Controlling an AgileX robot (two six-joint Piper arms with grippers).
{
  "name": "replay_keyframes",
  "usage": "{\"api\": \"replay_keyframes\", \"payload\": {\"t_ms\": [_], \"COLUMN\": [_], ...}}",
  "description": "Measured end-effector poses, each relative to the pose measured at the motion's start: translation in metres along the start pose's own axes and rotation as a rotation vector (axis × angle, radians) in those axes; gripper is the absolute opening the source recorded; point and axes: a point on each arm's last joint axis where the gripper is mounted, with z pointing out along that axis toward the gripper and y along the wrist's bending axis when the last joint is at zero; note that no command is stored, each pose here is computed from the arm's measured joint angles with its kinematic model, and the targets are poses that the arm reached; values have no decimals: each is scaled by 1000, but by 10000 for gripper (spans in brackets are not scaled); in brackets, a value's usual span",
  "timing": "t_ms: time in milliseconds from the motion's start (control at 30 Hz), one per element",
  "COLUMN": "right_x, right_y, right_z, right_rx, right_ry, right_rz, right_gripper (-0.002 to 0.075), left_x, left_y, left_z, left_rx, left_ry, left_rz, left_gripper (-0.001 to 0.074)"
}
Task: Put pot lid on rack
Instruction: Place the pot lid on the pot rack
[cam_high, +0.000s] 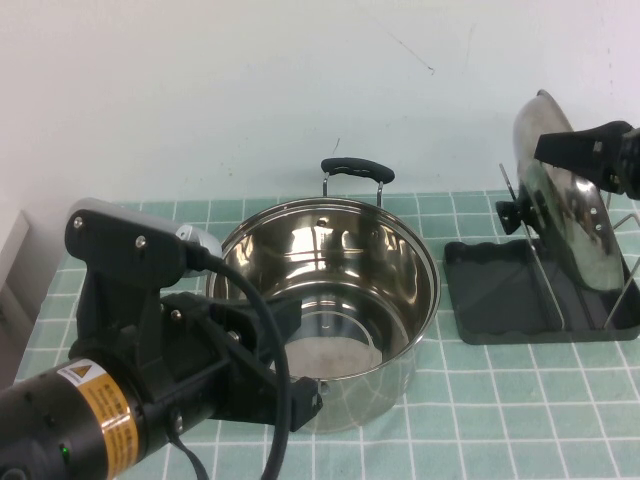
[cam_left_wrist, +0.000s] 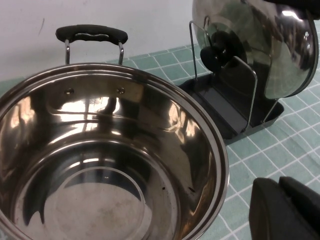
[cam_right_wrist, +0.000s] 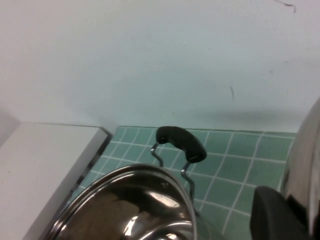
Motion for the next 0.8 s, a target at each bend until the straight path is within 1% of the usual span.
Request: {"api": "replay_keyframes", "payload": {"t_ms": [167,200,233,267,300,433,467,533,600,667,733,800], "right_x": [-1,-1,-1,-1,-1,-4,-5,-12,-18,-27,-40,-53], "right_y": [-4,-5,-5,-6,-6,-10,-11,-15,-18,-18,-12,1], "right_z": [0,0,0,0,0,-3,-5,-13,-21,-32,-47,-60], "right_rx": [40,45,52,56,62,70,65,52,27,-9,-48,-93], "right_ry": [-7,-8,-9,-11,-11,-21,-26,-49,-70,-97,-136,-170], "right_rz": [-6,-9,-11,-12,-14,-15,-15,-14,-15,-27,-61,-112], "right_gripper": [25,38,66,101,158,417,463,511,524,516,476,397], "left_x": [0,0,0,0,0,0,0,0,1,3,5,3], "left_y": [0,0,0,0,0,0,0,1,4,10,20,29], "left_z": [0,0,0,0,0,0,0,0,0,-1,-3,-8], "left_rx": [1,2,2,2,3,3,3,-11,-46,-113,-220,-343], "left_ry": [0,-1,-1,-1,-1,-1,-1,3,14,41,86,138], "left_rz": [-2,-2,-2,-2,-2,-2,-2,9,40,98,158,206], "left_gripper": [0,0,-1,-1,-1,-1,-1,-1,-1,-1,-1,-1]}}
